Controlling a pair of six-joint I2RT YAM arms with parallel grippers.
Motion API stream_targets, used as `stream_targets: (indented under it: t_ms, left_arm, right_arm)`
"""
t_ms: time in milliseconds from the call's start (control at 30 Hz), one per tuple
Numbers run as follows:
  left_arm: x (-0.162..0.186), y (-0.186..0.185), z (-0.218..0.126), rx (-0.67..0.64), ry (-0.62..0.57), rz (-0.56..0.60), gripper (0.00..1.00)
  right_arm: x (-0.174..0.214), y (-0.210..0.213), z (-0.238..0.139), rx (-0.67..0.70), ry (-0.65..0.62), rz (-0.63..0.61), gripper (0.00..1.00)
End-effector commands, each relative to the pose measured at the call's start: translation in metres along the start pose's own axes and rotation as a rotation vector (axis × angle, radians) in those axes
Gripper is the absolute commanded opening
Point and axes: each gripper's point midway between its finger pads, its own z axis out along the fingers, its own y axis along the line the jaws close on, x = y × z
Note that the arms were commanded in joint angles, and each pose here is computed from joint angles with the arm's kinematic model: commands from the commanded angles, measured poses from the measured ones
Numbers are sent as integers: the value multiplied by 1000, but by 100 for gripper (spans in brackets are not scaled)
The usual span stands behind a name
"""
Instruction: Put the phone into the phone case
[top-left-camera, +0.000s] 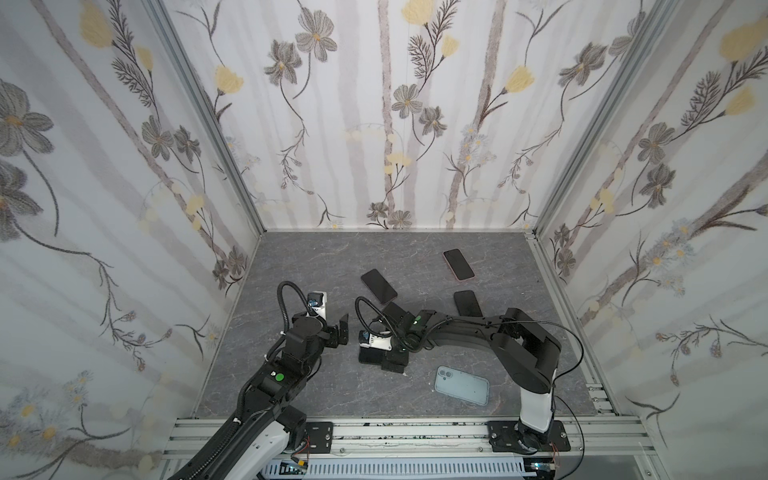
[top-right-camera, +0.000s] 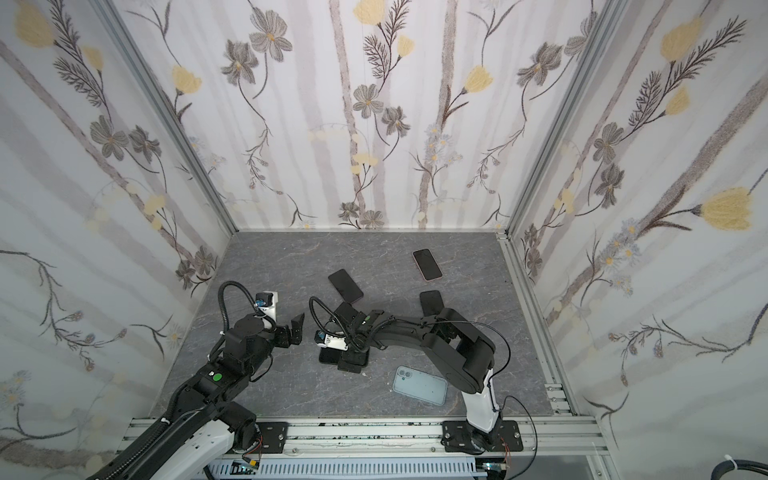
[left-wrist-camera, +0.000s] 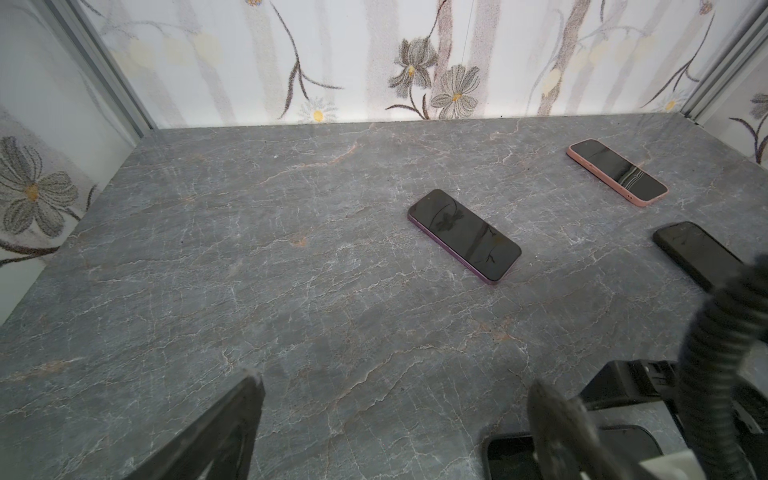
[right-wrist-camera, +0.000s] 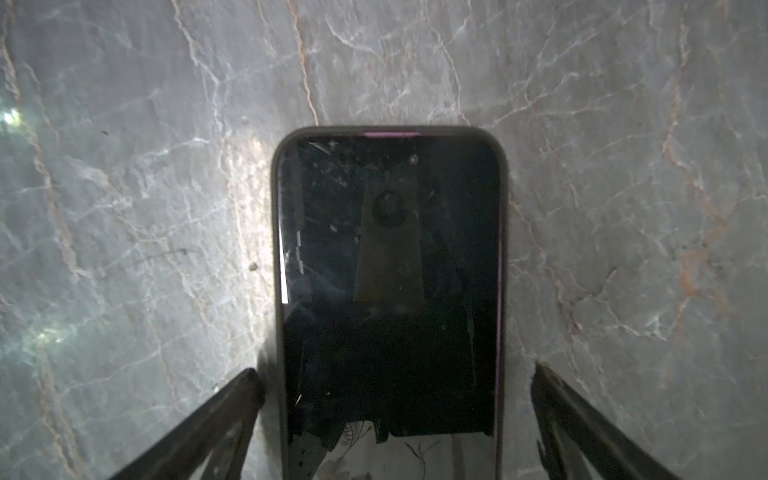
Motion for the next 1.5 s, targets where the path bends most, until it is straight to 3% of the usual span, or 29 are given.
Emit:
stream_targets:
  t_ms: [0, 333, 500, 700, 1100, 1467]
  left_arm:
    - [-5, 1, 0, -8, -25, -2, 100]
    - [-4, 3, 2, -19, -19, -4, 100]
    - [-3, 3, 2, -24, -18, -4, 100]
    - [-3, 3, 3, -22, -15, -5, 100]
    - [-1, 6, 5, -39, -6, -6, 100]
    - [1, 11, 8, -63, 12, -12, 100]
  right_arm:
    - [6, 4, 5, -39, 35, 5, 97]
    - [29, -9, 12, -45, 147, 84, 78]
    - [46, -39, -4, 54, 143, 241, 75]
    - [87, -89, -22, 161, 124, 535, 71]
    - [141, -190, -32, 382, 84, 951, 69]
    - [153, -273, -27, 499, 60, 1034, 76]
